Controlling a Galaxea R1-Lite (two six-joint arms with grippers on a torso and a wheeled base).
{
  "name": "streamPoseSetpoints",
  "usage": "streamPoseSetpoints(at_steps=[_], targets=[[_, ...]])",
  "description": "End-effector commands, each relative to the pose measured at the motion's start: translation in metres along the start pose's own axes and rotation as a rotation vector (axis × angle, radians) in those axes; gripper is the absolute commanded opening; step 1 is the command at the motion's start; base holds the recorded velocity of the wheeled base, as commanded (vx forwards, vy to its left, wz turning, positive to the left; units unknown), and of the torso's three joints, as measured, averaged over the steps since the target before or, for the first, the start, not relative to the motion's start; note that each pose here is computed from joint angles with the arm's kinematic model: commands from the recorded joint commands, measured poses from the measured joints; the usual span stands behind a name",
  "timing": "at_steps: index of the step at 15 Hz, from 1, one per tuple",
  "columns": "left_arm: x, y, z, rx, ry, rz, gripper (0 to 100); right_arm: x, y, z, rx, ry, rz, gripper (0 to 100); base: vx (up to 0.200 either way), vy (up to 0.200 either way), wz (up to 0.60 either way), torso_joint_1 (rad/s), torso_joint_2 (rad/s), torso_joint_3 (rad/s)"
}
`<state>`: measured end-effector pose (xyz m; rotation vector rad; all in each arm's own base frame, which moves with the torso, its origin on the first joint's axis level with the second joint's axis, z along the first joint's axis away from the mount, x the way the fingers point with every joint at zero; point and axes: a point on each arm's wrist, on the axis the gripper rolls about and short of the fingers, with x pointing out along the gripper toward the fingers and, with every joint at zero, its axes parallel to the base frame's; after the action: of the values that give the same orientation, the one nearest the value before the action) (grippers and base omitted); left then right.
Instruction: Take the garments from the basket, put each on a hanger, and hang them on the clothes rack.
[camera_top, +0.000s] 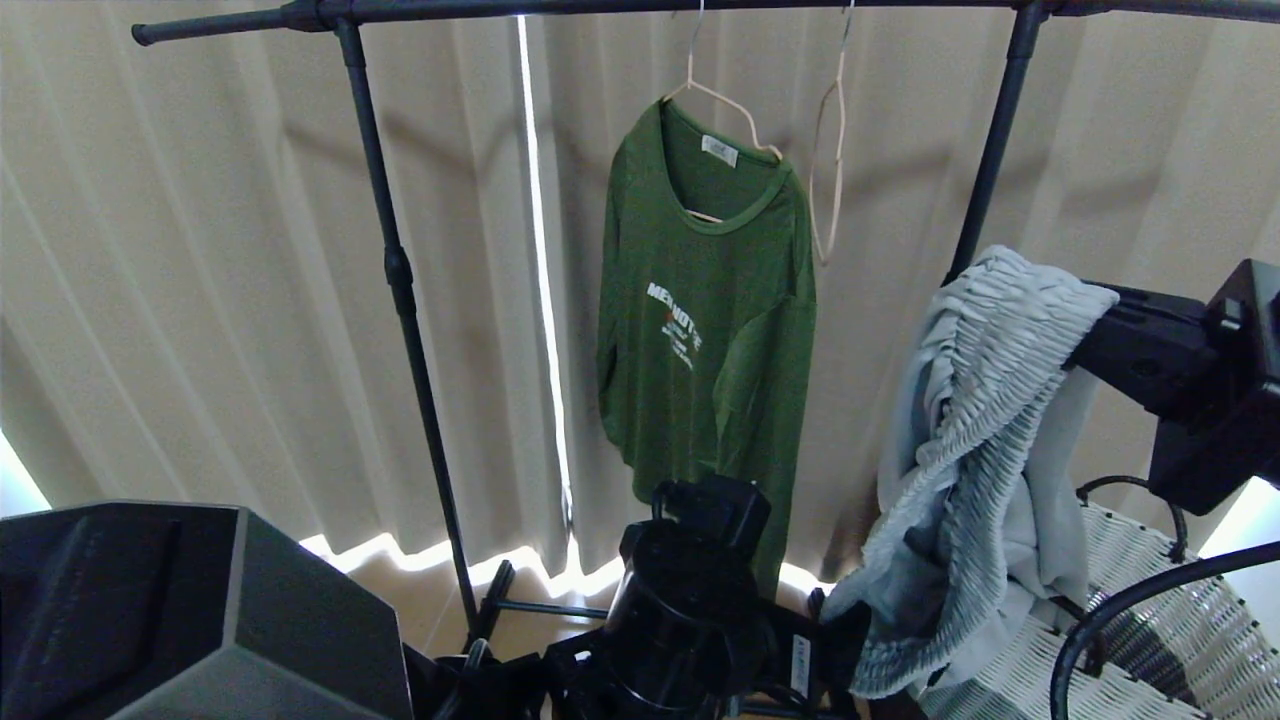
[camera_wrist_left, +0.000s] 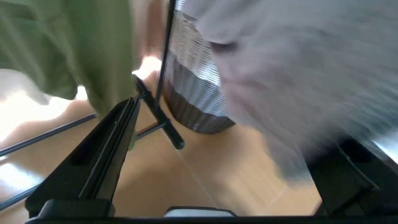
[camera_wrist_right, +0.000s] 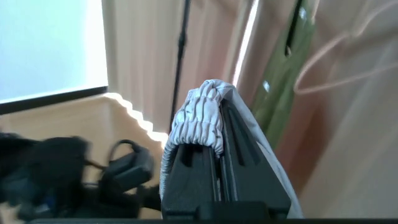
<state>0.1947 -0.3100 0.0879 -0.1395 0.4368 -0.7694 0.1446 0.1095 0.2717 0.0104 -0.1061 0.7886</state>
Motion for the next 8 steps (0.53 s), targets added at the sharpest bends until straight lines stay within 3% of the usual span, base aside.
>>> streamPoseSetpoints(at_steps=[1, 4, 5, 8], targets=[[0.001, 0.005, 0.001, -0.004, -0.001, 0.013, 100, -0.003, 0.001, 0.005, 0.002, -0.020, 0.001, 0, 0.000, 0.000, 0.00, 0.000, 0.00, 0.000], [0.002, 0.012, -0.001, -0.002, 0.013, 0.034, 100, -0.003, 0.001, 0.011, 0.028, -0.046, 0.003, 0, 0.000, 0.000, 0.00, 0.000, 0.00, 0.000], [0.000, 0.013, -0.003, 0.003, 0.020, 0.036, 0, -0.003, 0.001, 0.010, 0.029, -0.044, 0.003, 0, 0.000, 0.000, 0.00, 0.000, 0.00, 0.000], [-0.018, 0.016, -0.008, 0.066, 0.044, 0.045, 0, -0.003, 0.000, 0.009, 0.029, -0.037, -0.001, 0, 0.000, 0.000, 0.00, 0.000, 0.00, 0.000]])
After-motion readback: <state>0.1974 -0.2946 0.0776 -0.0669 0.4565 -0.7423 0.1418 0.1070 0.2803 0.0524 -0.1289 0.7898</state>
